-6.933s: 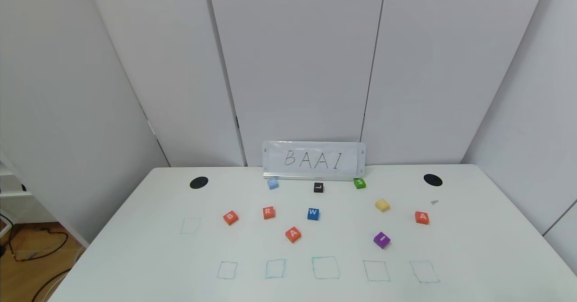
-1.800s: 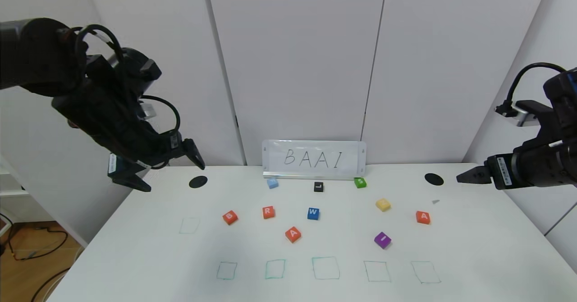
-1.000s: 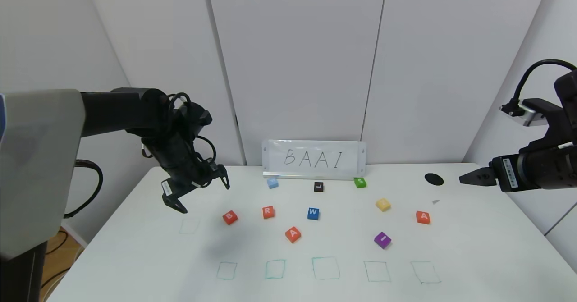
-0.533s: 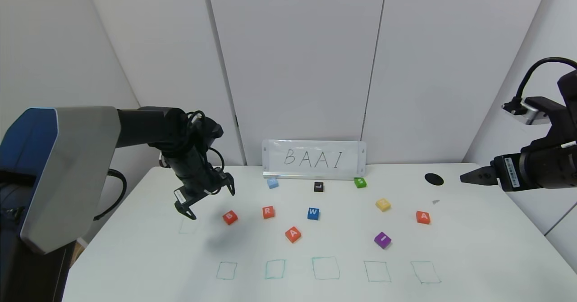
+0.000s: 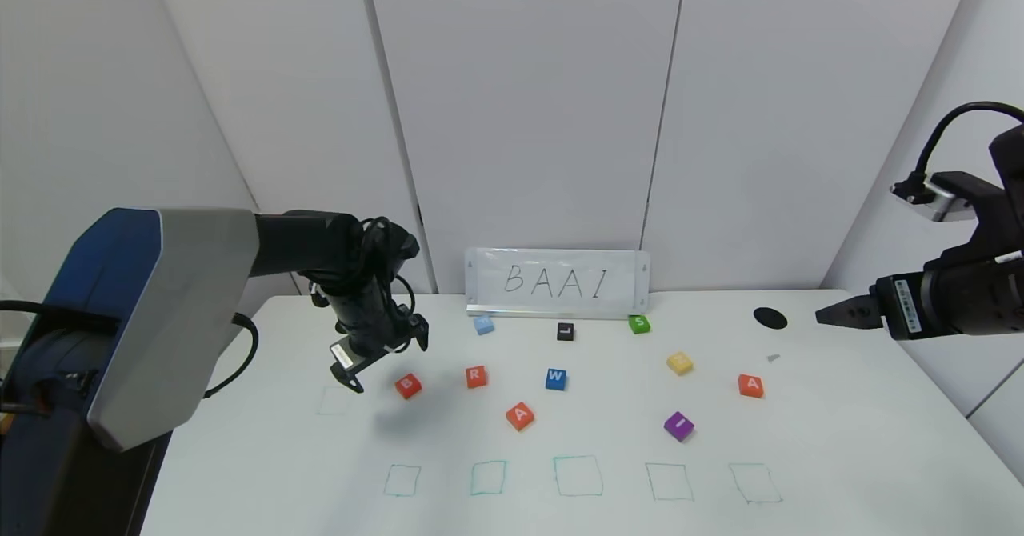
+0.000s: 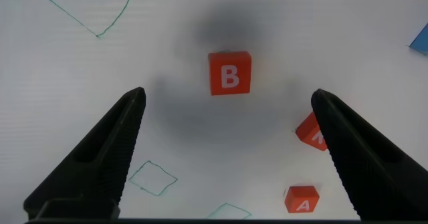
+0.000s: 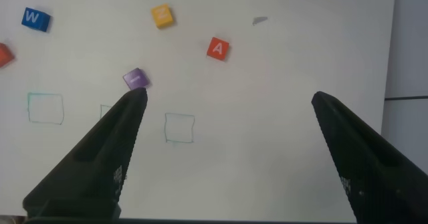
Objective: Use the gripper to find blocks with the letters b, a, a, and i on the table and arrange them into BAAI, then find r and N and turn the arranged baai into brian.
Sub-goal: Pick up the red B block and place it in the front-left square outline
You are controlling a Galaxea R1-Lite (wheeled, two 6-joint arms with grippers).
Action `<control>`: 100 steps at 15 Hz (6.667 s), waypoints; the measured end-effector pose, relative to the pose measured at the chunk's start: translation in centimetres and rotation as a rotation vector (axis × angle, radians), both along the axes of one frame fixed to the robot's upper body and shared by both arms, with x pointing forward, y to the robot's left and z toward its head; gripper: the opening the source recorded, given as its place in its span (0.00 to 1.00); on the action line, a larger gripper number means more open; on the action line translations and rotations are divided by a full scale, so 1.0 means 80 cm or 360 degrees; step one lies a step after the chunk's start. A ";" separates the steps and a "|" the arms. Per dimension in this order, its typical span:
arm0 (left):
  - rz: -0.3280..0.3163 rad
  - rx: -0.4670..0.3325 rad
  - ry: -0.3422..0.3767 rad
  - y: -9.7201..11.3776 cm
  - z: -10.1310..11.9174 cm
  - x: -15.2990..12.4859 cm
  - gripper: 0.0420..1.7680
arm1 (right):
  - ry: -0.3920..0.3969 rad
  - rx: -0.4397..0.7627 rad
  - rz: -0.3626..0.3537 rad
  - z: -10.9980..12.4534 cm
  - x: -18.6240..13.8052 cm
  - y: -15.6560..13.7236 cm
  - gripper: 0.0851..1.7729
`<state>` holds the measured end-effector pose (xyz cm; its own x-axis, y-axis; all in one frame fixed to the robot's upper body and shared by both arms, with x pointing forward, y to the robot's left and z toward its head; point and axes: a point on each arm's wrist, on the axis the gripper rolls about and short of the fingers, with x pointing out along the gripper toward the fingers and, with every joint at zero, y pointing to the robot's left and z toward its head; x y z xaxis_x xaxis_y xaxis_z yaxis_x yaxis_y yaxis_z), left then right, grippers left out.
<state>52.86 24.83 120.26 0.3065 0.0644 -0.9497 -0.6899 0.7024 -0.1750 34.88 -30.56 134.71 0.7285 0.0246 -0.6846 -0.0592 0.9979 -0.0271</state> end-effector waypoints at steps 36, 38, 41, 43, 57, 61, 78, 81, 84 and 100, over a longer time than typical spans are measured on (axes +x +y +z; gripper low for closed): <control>0.0018 0.0148 0.0035 -0.025 -0.057 0.010 0.26 | 0.0008 -0.0029 0.0028 -0.006 -0.004 0.009 1.00; 0.0015 0.0149 0.0034 -0.025 -0.056 0.010 0.26 | 0.0003 -0.0028 0.0028 -0.006 -0.004 0.009 1.00; 0.0004 0.0150 0.0027 -0.025 -0.052 0.009 0.26 | 0.0002 -0.0042 0.0023 -0.007 -0.004 0.011 1.00; -0.0009 0.0150 0.0020 -0.025 -0.043 0.007 0.26 | 0.0006 -0.0043 0.0031 -0.008 -0.004 0.013 1.00; -0.0948 0.0342 0.0095 -0.032 -0.005 -0.108 0.26 | -0.0019 -0.0072 0.0029 -0.012 -0.004 0.018 1.00; -0.1148 0.0397 0.0035 -0.033 -0.015 -0.143 0.26 | -0.0014 -0.0075 0.0030 -0.014 -0.004 0.019 1.00; -0.1202 0.0302 -0.0062 -0.049 -0.056 -0.187 0.26 | -0.0014 -0.0078 0.0031 -0.014 -0.005 0.019 1.00; -0.1200 0.0304 -0.0032 -0.048 -0.065 -0.185 0.26 | -0.0014 -0.0078 0.0031 -0.014 -0.005 0.019 1.00; -0.1186 0.0304 -0.0006 -0.043 -0.070 -0.182 0.26 | -0.0013 -0.0080 0.0031 -0.014 -0.005 0.019 1.00; -0.1154 0.0295 0.0001 -0.036 -0.075 -0.172 0.26 | -0.0001 -0.0091 0.0046 -0.019 -0.004 0.021 1.00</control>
<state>39.09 21.97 114.27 0.3326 0.0055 -0.9430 -0.0426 0.9990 -0.0092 34.55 -28.85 133.22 0.7287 0.0069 -0.6848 -0.0881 0.9926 -0.0838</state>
